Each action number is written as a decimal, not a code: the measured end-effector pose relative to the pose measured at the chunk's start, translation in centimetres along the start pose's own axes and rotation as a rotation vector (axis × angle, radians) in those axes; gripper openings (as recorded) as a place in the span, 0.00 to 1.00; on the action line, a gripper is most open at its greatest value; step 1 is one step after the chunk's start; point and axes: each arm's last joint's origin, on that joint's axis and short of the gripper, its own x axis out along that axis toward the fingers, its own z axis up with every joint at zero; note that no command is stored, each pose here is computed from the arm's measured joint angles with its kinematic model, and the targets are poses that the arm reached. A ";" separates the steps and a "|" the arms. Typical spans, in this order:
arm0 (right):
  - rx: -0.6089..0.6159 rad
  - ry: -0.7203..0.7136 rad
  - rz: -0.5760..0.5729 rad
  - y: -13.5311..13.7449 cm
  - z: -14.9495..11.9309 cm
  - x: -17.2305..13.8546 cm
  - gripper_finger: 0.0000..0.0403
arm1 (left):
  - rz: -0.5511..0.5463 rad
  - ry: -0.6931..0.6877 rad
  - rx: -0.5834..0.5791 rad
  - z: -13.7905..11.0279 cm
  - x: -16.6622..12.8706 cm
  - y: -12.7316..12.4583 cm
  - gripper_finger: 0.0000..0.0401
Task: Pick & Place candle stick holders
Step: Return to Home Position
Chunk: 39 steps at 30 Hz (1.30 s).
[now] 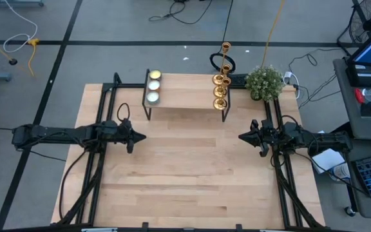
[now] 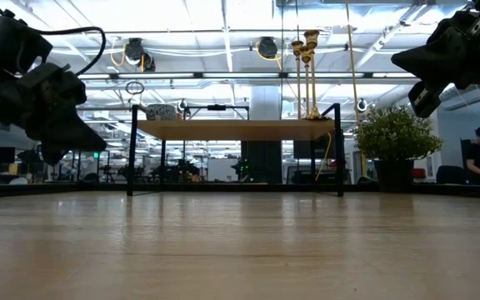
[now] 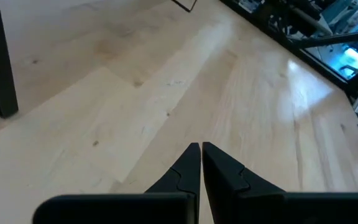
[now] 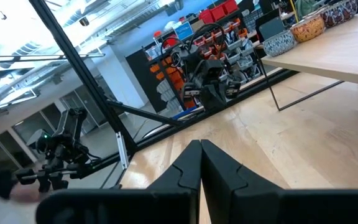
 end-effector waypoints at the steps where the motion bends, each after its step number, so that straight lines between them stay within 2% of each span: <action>1: 0.000 0.000 0.000 0.0 0.0 0.0 0.02 | -0.001 -0.004 -0.002 0.0 0.0 0.0 0.05; 39: 0.000 0.000 0.000 0.0 0.0 0.0 0.02 | -0.013 -0.021 0.006 0.2 0.0 -0.1 0.05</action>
